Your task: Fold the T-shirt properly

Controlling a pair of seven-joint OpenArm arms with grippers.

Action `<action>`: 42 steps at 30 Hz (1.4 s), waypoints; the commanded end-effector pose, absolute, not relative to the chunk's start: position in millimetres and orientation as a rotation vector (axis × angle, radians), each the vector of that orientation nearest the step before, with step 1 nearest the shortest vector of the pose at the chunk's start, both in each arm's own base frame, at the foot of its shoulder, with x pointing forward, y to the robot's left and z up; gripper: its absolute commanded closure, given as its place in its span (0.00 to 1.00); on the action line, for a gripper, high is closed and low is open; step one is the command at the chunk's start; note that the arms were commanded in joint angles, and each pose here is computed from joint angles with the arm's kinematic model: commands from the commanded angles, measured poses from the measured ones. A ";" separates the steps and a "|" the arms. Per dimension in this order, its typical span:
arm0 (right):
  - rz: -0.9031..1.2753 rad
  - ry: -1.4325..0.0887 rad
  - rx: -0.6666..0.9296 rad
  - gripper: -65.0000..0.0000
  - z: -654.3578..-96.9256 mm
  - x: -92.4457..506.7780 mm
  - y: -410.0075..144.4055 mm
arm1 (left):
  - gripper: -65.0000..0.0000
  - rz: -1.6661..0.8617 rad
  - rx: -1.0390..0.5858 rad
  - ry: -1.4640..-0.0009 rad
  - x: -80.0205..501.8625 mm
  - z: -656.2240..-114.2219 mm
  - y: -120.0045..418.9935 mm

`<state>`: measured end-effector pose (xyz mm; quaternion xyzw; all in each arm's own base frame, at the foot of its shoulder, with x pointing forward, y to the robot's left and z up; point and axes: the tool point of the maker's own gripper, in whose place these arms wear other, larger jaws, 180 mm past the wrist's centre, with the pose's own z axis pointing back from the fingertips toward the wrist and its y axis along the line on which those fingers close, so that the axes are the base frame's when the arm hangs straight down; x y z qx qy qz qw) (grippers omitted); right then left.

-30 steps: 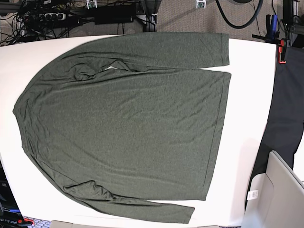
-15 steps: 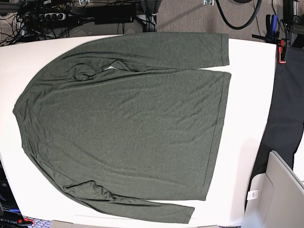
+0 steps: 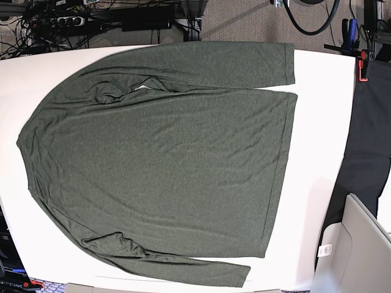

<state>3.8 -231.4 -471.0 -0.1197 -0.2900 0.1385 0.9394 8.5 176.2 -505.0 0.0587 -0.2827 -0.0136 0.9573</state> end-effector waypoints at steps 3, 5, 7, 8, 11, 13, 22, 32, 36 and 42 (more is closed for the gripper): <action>0.287 -0.640 -0.266 1.00 -450.5 9.4 -235.8 | 1.00 -0.034 0.121 -0.627 14.4 -486.3 175.6; 0.290 -0.655 -0.275 1.00 -442.5 12.1 -238.2 | 1.00 -0.055 0.127 -0.663 23.5 -473.5 179.3; 0.301 -0.671 -0.276 1.00 -436.0 16.3 -238.1 | 1.00 -0.062 0.128 -0.695 31.7 -462.9 179.0; 0.312 -0.673 -0.281 1.00 -432.4 16.5 -240.5 | 1.00 -0.068 0.129 -0.722 39.6 -455.9 179.4; 0.330 -0.696 -0.278 1.00 -422.7 22.0 -238.9 | 1.00 -0.080 0.132 -0.788 57.0 -435.0 178.9; 0.341 -0.715 -0.276 1.00 -415.0 26.5 -236.6 | 1.00 -0.084 0.132 -0.823 64.5 -421.8 177.1; 0.317 -0.665 -0.324 1.00 -400.7 39.7 -245.4 | 0.93 -0.123 0.141 -0.887 83.5 -402.9 179.8; 0.315 -0.694 -0.334 1.00 -394.9 51.0 -247.0 | 0.82 -0.233 0.156 -0.906 98.8 -387.6 190.8; 0.318 -0.719 -0.332 1.00 -387.6 58.4 -243.7 | 0.82 -0.320 0.179 -0.906 103.0 -384.7 196.9; 0.317 -0.735 -0.334 1.00 -386.0 64.0 -243.4 | 0.78 -0.522 0.198 -0.907 107.6 -386.2 183.6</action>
